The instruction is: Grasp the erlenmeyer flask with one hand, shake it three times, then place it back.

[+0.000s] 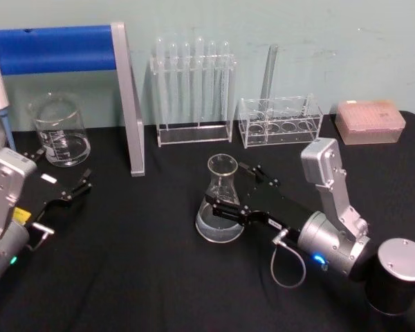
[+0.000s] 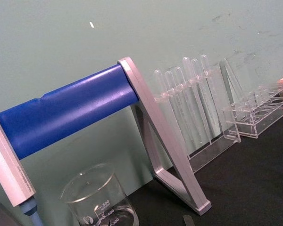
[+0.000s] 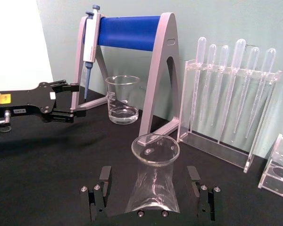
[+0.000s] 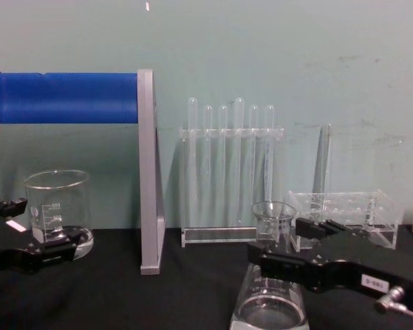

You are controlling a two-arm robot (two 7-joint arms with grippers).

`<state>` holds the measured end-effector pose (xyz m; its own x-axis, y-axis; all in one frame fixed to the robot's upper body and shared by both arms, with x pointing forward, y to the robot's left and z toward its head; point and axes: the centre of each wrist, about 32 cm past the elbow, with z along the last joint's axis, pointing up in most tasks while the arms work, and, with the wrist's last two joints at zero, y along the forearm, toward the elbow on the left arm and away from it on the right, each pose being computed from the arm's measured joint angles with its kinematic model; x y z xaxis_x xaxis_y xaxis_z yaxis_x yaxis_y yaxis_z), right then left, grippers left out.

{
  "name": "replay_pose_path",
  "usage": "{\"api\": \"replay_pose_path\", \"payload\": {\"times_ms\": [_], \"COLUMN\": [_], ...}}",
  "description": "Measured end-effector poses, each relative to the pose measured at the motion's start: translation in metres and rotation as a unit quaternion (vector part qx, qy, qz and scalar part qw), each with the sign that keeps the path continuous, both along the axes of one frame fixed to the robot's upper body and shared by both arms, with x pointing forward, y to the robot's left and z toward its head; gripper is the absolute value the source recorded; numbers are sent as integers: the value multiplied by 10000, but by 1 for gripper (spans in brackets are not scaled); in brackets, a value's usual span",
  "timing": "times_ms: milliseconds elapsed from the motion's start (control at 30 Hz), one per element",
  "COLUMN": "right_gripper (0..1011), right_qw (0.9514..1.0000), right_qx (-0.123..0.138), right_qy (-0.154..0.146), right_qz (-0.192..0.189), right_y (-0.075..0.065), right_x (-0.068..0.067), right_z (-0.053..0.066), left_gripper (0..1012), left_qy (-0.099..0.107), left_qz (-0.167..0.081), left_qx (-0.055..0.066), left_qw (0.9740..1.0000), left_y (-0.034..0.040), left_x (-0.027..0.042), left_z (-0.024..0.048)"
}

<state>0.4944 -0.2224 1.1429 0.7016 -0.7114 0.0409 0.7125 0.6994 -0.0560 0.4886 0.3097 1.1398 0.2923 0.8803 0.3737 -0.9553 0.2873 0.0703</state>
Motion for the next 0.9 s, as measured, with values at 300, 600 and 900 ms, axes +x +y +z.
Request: {"api": "replay_pose_path", "payload": {"times_ms": [300, 600, 900], "right_gripper": [1000, 1000, 1000], "right_qw": [10000, 9998, 9998], "right_qx": [4, 63, 52], "right_qy": [12, -14, -11], "right_qz": [-62, -173, -174], "right_y": [106, 156, 150], "right_x": [141, 222, 218], "right_z": [-35, -29, -32], "left_gripper": [1001, 1001, 1001], "left_qy": [0, 0, 0], "left_qz": [0, 0, 0], "left_qx": [0, 0, 0], "left_qw": [10000, 10000, 10000], "left_y": [0, 0, 0], "left_x": [0, 0, 0], "left_z": [0, 0, 0]}}
